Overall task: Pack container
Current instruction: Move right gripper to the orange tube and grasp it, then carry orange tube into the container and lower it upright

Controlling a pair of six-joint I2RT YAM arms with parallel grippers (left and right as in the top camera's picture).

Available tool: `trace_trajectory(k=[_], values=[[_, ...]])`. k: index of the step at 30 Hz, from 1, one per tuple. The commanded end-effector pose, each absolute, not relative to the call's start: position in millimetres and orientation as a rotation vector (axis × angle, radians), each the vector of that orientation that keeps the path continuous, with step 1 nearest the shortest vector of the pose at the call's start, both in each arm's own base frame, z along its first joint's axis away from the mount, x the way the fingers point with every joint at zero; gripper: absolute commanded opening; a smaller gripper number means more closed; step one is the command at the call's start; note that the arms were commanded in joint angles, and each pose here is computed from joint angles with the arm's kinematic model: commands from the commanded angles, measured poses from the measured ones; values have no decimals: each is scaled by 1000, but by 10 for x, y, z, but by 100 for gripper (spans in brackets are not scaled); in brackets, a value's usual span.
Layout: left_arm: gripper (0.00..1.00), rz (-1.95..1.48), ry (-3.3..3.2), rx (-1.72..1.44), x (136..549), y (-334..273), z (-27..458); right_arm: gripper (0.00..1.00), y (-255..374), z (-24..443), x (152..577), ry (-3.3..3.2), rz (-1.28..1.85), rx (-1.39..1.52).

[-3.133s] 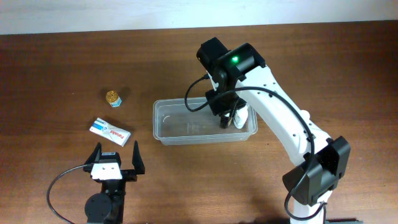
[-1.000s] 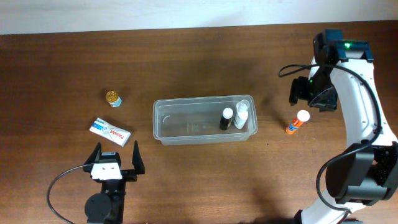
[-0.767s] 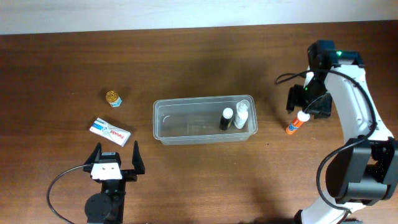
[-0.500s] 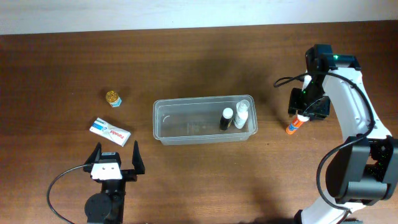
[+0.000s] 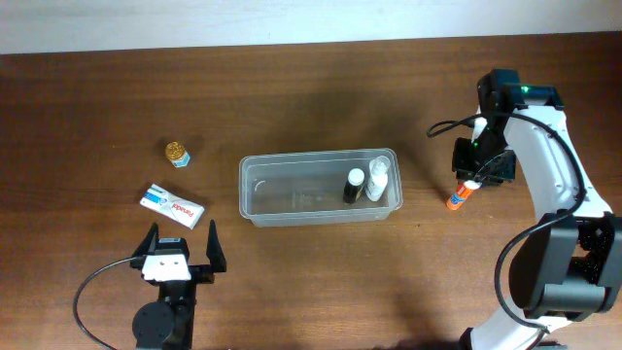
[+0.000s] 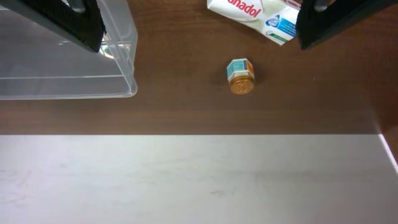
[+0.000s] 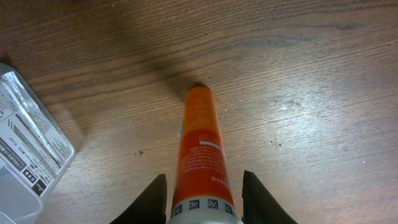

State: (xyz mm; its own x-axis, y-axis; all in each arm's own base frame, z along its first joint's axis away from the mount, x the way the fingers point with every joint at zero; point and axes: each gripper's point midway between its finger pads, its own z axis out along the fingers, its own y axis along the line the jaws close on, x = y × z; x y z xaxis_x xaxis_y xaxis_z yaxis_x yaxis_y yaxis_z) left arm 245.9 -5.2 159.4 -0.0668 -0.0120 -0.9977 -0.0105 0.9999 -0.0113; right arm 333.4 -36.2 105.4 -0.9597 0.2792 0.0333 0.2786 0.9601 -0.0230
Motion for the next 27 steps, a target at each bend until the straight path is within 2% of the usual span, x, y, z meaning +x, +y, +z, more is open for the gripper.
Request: trace_trajectory(k=[1,6,27], values=[[99,17,1644,-5,2458,-41,1579,30,-369,1102,3326,-3089,18,-442],[99,17,1644,-5,2458,-41,1579,27,-368,1140,3316,-3091,17,-443],[99,17,1644,-5,2458,-41,1579,26,-308,1828,3279,-3218,-19,-397]])
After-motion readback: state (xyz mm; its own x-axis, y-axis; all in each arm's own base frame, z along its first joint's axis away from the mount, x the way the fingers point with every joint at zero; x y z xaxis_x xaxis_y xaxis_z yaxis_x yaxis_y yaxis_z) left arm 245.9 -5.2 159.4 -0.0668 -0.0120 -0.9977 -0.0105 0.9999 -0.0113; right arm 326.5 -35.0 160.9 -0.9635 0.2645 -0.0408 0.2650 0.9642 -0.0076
